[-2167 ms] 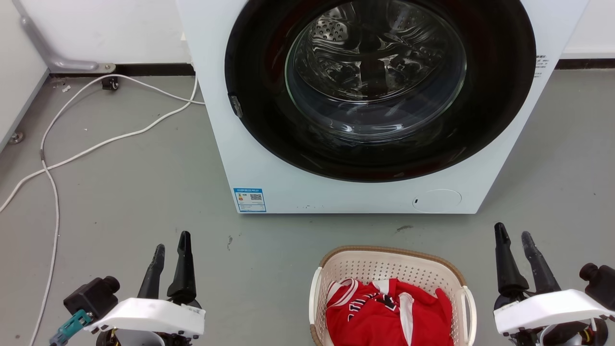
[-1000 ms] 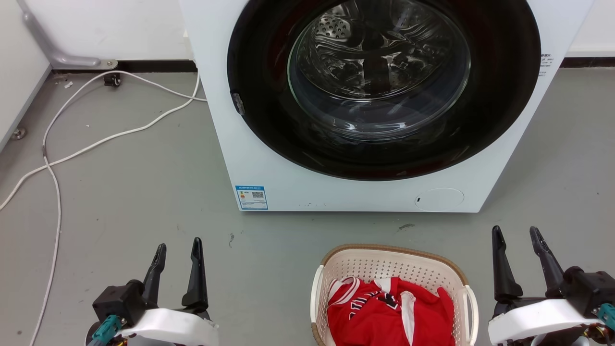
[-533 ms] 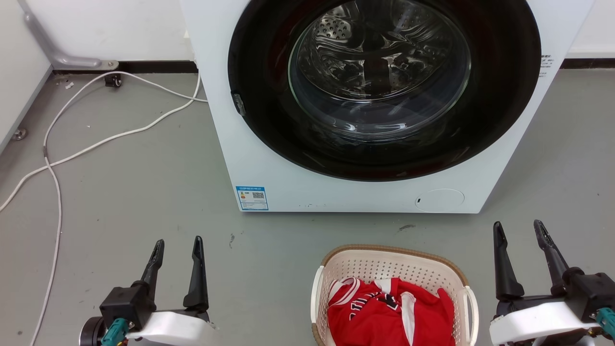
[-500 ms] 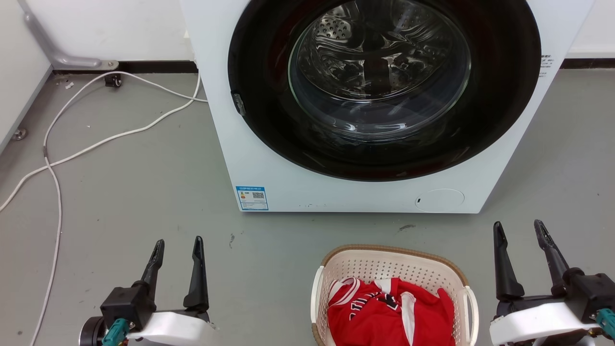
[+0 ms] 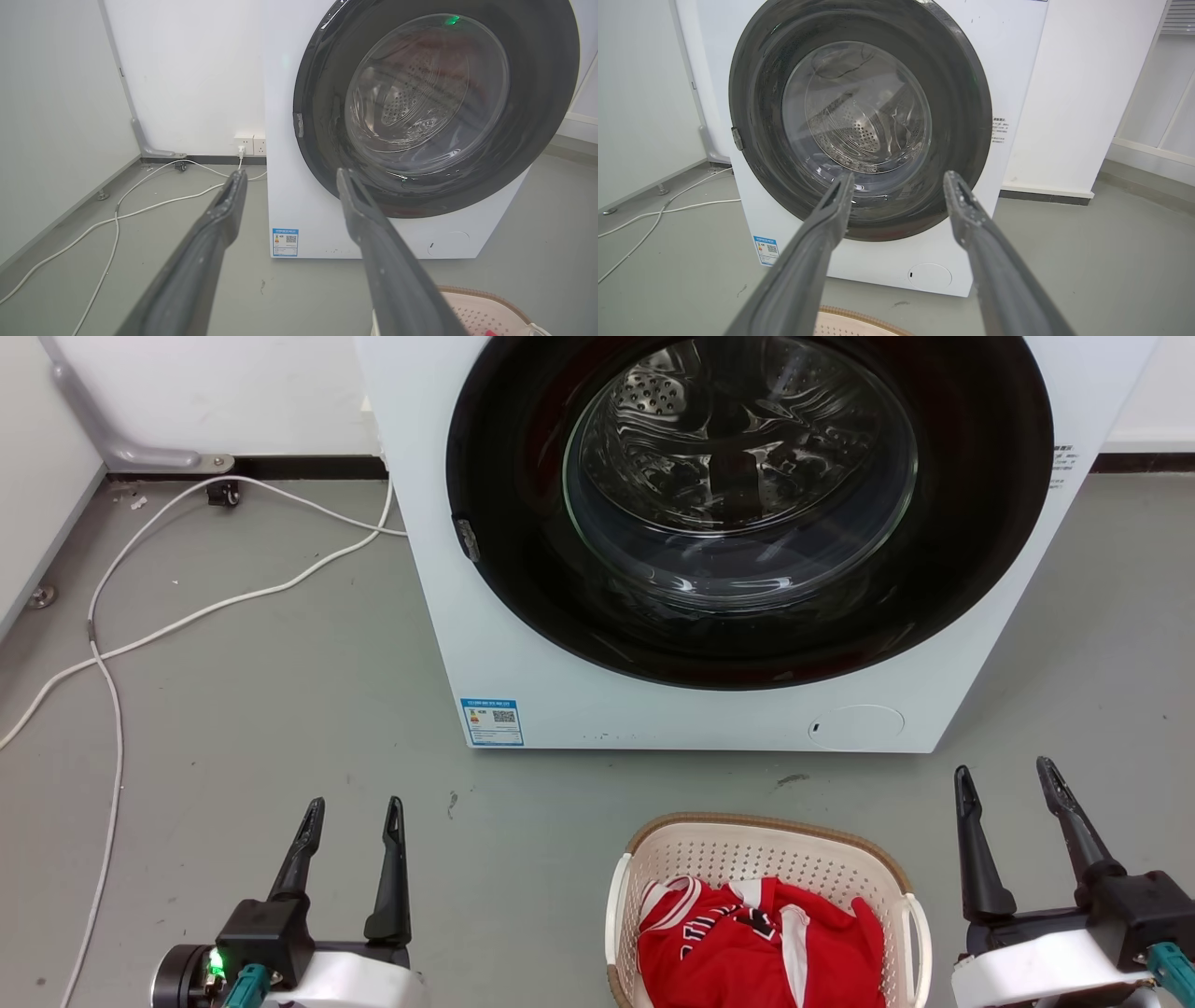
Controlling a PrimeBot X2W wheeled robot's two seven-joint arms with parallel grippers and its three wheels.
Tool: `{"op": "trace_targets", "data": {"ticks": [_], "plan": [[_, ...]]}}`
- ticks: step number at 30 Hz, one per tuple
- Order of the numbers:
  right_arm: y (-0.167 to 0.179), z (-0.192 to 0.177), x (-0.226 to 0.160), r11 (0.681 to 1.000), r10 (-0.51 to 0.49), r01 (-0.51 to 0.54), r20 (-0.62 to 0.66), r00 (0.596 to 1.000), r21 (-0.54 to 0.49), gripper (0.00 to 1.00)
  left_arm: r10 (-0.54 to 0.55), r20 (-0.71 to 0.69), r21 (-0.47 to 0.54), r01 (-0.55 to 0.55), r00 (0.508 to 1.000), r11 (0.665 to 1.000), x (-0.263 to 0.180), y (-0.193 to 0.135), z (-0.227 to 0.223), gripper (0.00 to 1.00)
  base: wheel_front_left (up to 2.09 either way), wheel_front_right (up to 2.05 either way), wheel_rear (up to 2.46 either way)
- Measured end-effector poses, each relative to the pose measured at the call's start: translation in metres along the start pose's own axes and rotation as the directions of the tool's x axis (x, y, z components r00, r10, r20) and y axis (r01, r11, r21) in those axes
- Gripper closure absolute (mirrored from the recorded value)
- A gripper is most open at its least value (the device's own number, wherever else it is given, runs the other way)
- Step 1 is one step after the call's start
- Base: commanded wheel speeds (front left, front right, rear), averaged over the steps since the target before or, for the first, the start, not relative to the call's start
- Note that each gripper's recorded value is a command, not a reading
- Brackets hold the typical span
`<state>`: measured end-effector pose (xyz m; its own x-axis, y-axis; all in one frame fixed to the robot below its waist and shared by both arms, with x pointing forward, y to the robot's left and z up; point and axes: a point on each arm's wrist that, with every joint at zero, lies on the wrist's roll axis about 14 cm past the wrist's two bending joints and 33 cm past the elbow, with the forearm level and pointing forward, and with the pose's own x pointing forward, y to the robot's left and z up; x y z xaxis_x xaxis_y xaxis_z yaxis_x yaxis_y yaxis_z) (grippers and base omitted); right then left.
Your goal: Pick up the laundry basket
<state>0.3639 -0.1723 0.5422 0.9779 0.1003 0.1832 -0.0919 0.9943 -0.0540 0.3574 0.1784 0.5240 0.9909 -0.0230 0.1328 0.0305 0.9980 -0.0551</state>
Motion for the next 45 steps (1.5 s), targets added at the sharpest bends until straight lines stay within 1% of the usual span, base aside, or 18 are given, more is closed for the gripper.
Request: {"op": "trace_targets", "data": {"ticks": [6, 12, 28, 32, 36, 41, 45], "plan": [[0.002, 0.000, 0.000, 0.999, 0.011, -0.010, 0.005, 1.000, -0.032, 0.00, -0.006, 0.003, 0.028, 0.006, 1.000, 1.000, -0.001, -0.001, 0.000, 0.00, 0.00, 0.00, 0.00], [0.001, -0.001, 0.000, 1.000, 0.005, -0.005, 0.002, 1.000, -0.015, 0.00, 0.002, -0.002, 0.005, -0.002, 1.000, 1.000, -0.001, 0.001, -0.002, 0.00, 0.00, 0.00, 0.00], [0.004, -0.003, -0.002, 1.000, 0.013, -0.013, -0.003, 1.000, -0.004, 0.00, -0.006, -0.013, -0.005, 0.006, 1.000, 1.000, -0.001, 0.000, -0.006, 0.00, 0.00, 0.00, 0.00], [0.008, -0.018, -0.004, 0.999, 0.028, -0.029, -0.052, 0.998, -0.022, 0.00, -0.011, -0.046, -0.019, 0.011, 0.999, 1.000, 0.001, -0.002, -0.018, 0.00, 0.00, 0.00, 0.00], [0.005, -0.027, 0.006, 0.998, 0.027, -0.031, -0.077, 0.997, -0.055, 0.00, -0.052, -0.062, -0.024, 0.050, 0.997, 0.998, 0.016, -0.012, -0.025, 0.00, 0.00, 0.00, 0.00], [-0.009, -0.067, 0.012, 0.996, -0.006, -0.012, -0.198, 0.980, -0.090, 0.00, -0.112, -0.134, -0.036, 0.108, 0.985, 0.994, 0.038, -0.028, -0.052, 0.00, 0.00, 0.00, 0.00], [-0.024, -0.089, 0.022, 0.993, -0.043, 0.012, -0.258, 0.965, -0.119, 0.00, -0.153, -0.191, -0.054, 0.145, 0.970, 0.988, 0.057, -0.041, -0.076, 0.00, 0.00, 0.00, 0.00]]}}
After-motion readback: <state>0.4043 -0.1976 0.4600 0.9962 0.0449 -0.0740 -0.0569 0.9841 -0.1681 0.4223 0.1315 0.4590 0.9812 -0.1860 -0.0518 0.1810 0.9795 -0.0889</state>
